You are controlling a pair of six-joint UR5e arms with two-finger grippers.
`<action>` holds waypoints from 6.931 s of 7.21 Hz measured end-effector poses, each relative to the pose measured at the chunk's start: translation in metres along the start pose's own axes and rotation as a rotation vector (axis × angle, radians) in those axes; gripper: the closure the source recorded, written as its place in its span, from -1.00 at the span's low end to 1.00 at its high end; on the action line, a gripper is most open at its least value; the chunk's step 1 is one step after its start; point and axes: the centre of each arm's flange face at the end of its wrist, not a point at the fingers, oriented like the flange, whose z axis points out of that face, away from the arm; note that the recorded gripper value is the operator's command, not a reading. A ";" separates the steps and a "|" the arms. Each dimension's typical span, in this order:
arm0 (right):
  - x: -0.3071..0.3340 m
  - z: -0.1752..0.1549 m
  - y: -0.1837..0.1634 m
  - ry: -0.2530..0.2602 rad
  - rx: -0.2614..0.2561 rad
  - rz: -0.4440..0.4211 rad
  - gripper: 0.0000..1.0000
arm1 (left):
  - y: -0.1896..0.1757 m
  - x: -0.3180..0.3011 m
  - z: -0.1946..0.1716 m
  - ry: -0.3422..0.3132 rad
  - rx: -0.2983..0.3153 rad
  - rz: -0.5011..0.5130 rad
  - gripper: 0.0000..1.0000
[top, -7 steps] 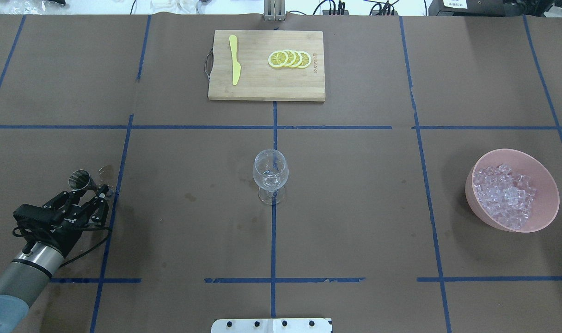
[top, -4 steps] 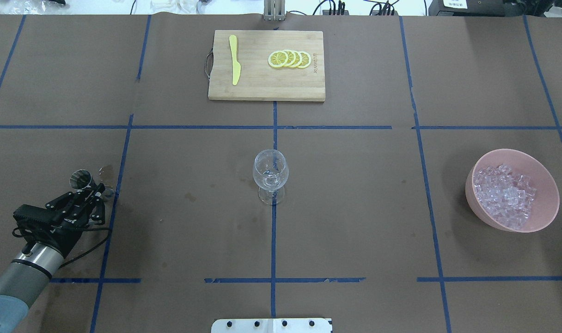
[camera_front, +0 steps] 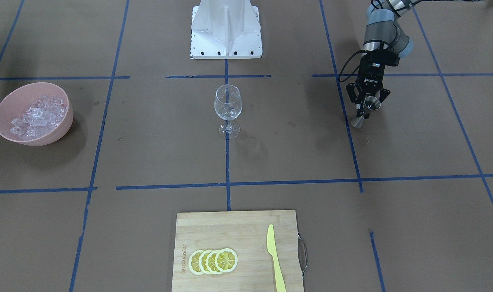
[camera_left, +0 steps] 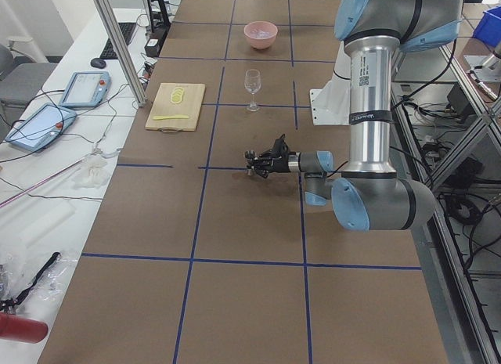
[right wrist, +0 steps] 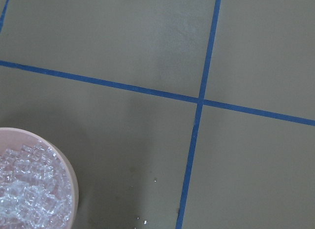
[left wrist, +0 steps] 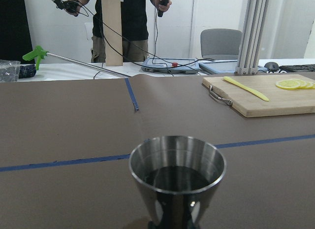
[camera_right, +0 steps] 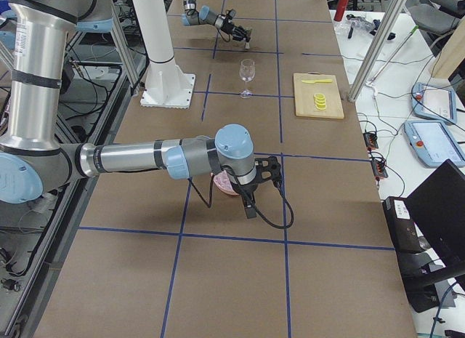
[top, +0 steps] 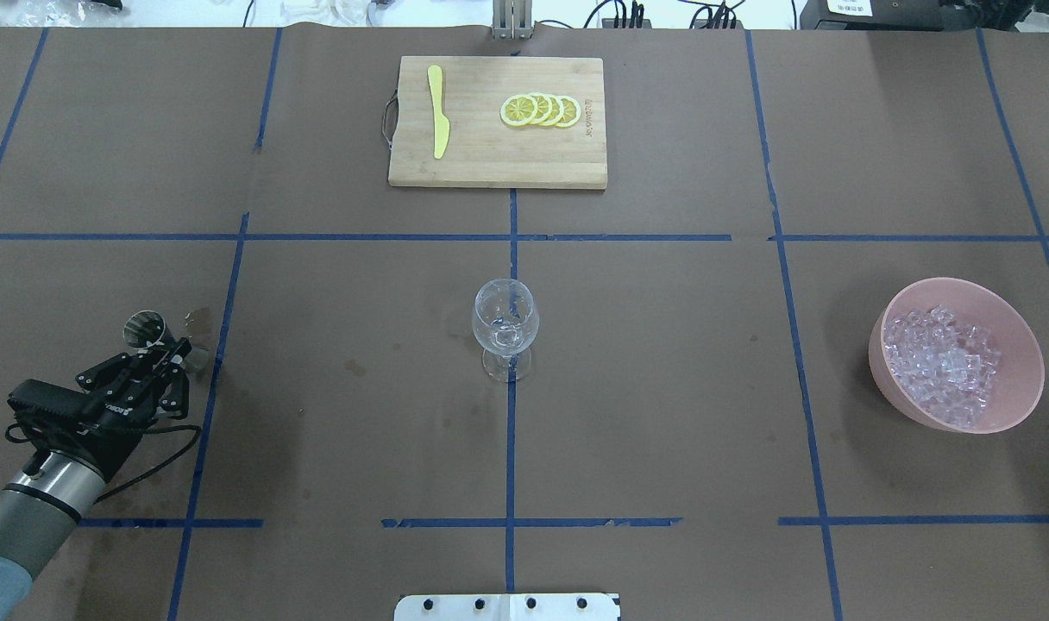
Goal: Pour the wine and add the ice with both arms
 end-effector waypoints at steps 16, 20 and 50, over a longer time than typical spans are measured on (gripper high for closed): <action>0.007 0.007 0.004 0.000 -0.015 0.015 -1.00 | -0.173 0.295 0.049 0.056 0.084 0.670 1.00; 0.009 0.009 0.005 0.000 -0.020 0.019 -1.00 | -0.183 0.294 0.050 -0.055 0.116 1.059 1.00; 0.011 0.012 0.012 -0.003 -0.030 0.029 -1.00 | -0.048 -0.034 -0.026 0.233 0.034 0.082 1.00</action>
